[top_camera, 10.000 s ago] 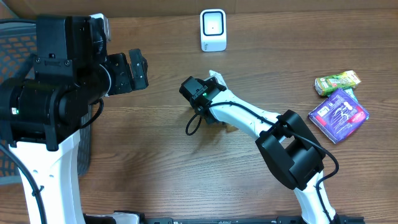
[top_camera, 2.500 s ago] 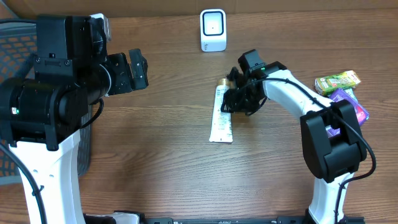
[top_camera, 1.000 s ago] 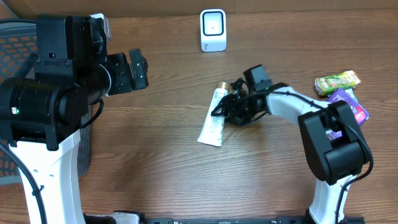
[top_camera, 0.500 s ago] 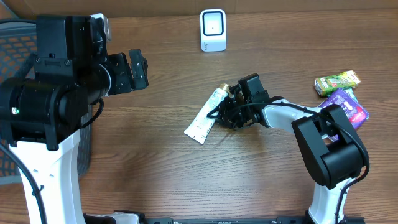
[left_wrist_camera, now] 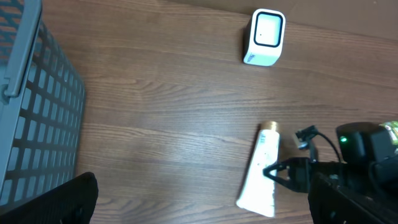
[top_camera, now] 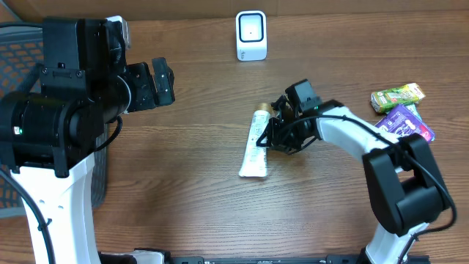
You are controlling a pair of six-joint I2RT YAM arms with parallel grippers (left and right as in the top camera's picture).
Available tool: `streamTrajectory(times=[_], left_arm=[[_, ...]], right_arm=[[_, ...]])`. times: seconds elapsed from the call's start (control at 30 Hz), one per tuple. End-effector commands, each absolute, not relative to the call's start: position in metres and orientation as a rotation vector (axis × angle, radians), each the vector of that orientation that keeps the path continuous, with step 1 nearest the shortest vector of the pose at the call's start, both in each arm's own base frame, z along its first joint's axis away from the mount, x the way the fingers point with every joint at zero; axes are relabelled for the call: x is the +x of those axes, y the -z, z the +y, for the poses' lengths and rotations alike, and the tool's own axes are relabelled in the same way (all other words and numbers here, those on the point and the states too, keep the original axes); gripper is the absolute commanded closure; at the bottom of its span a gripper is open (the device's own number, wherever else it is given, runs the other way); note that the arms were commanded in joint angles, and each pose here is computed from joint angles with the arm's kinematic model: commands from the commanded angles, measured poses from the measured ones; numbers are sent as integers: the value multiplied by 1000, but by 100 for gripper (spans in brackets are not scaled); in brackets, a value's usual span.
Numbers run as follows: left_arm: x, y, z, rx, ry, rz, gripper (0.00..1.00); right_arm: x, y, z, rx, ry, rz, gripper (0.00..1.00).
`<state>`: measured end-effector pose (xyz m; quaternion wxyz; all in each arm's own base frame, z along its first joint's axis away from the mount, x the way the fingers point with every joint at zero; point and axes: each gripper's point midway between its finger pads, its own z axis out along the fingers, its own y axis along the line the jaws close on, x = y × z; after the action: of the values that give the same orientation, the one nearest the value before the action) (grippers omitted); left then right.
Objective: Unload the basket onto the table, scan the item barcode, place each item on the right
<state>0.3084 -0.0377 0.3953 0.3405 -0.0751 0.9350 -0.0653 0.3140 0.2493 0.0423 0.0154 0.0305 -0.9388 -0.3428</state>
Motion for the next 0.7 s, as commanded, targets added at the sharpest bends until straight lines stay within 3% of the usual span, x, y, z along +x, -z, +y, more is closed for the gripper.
streamTrajectory(times=[0.0,0.17,0.3,0.57,0.67], left_arm=[[311,-396,-36,-183,155,2431,0],[311,-396,-36,-184,155,2430,1],[311,-396,-36,-184,155,2431,0],[311,-396,-36,-184,155,2430,0],[311,-396,-36,-184,155,2430,0]], right_arm=[[335,-112,258,627,1183,-3039,81],[335,-170,258,931,1157,-3015,81],[345,-201,262,992,1188,-3049,80],[336,-163,252,902,1044,-3037,71],[327,-144,255,873,939,-3042,61]])
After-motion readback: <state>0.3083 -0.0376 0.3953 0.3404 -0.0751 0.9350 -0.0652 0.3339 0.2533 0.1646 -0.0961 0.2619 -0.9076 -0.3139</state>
